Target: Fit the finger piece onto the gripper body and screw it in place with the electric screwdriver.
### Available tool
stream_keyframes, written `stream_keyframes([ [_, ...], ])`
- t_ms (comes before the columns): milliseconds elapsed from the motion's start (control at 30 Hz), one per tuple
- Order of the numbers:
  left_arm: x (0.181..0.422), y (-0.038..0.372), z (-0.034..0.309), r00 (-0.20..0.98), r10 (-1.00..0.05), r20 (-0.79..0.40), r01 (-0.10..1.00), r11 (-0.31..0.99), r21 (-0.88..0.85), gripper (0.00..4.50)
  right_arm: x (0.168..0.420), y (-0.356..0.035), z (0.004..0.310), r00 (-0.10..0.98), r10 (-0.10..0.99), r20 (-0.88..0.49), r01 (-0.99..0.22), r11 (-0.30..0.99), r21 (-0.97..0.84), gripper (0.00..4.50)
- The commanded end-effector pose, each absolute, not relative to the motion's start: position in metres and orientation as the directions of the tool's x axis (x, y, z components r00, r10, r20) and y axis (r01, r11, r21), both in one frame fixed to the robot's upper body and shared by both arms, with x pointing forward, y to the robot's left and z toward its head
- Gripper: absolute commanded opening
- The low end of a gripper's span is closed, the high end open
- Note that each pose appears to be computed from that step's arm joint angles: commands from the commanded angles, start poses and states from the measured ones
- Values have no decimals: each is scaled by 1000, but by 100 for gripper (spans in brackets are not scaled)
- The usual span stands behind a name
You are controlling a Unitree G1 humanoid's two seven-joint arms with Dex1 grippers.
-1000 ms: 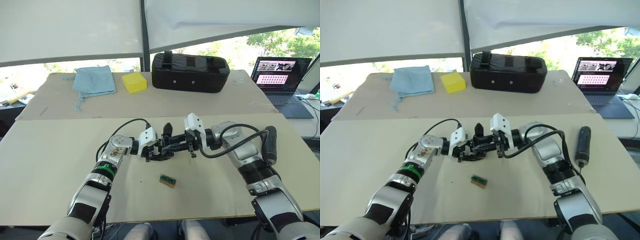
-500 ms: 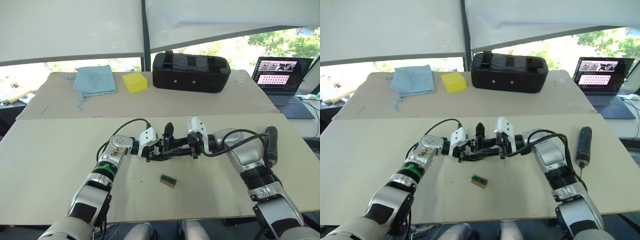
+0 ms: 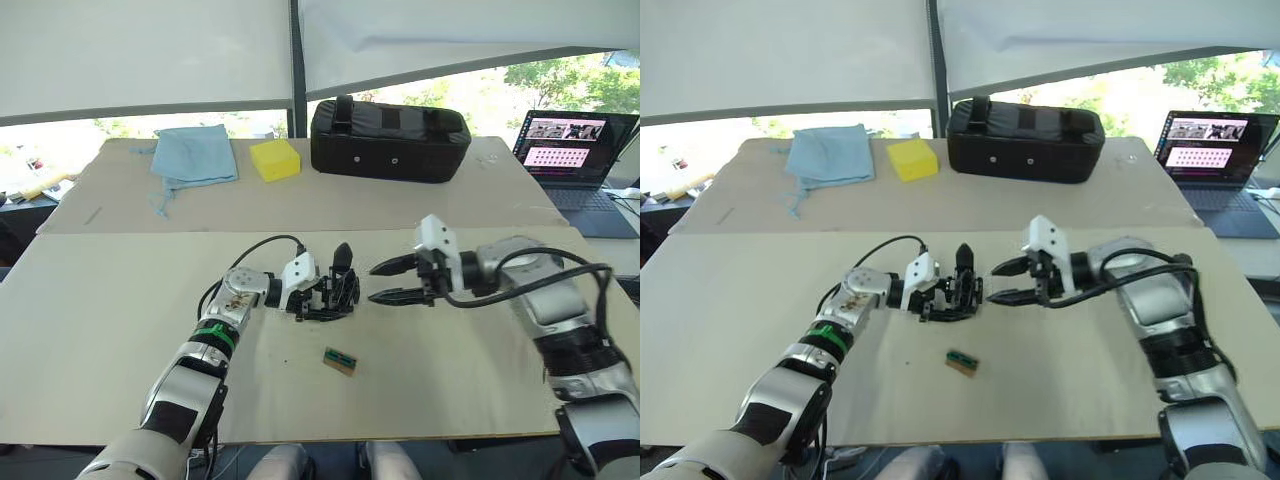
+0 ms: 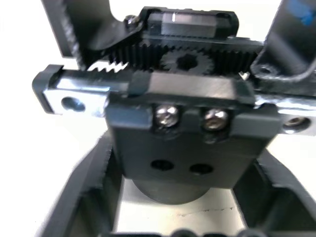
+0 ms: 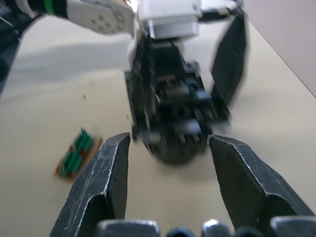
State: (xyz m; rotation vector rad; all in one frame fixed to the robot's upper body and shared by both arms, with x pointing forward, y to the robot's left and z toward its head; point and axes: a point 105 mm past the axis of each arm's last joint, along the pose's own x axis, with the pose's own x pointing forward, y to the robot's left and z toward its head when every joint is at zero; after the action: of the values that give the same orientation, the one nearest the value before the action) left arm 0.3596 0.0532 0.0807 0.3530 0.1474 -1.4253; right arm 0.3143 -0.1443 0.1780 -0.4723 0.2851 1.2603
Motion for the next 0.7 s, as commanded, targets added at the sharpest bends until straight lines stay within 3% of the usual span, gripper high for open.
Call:
stream_keyframes([
  [33, 364, 67, 90, 169, -934, -315, 976, 114, 184, 450, 305, -166, 204, 395, 790, -469, -917, 365, -158, 396],
  [100, 364, 77, 93, 179, -930, -322, 974, 123, 189, 450, 305, -182, 207, 470, 717, -515, -871, 473, -135, 443],
  [133, 364, 83, 94, 183, -927, -327, 973, 124, 193, 450, 304, -191, 208, 506, 673, -539, -840, 528, -129, 443],
  [267, 334, 116, 130, 130, -944, -303, 976, 68, 208, 450, 302, -273, 196, 643, 302, -704, -477, 877, -59, 443],
  [333, 315, 120, 148, 85, -946, -312, 978, 19, 209, 450, 300, -305, 190, 645, 142, -751, -269, 962, -49, 443],
  [400, 300, 119, 170, 48, -948, -315, 979, -19, 203, 450, 295, -331, 179, 616, 12, -788, -202, 969, -143, 443],
  [500, 282, 113, 201, -16, -958, -287, 986, -62, 153, 450, 295, -354, 162, 588, -75, -805, -116, 977, -176, 443],
  [700, 265, 105, 236, -52, -966, -252, 979, -99, 180, 450, 310, -360, 147, 584, -78, -808, 15, 996, -86, 443],
])
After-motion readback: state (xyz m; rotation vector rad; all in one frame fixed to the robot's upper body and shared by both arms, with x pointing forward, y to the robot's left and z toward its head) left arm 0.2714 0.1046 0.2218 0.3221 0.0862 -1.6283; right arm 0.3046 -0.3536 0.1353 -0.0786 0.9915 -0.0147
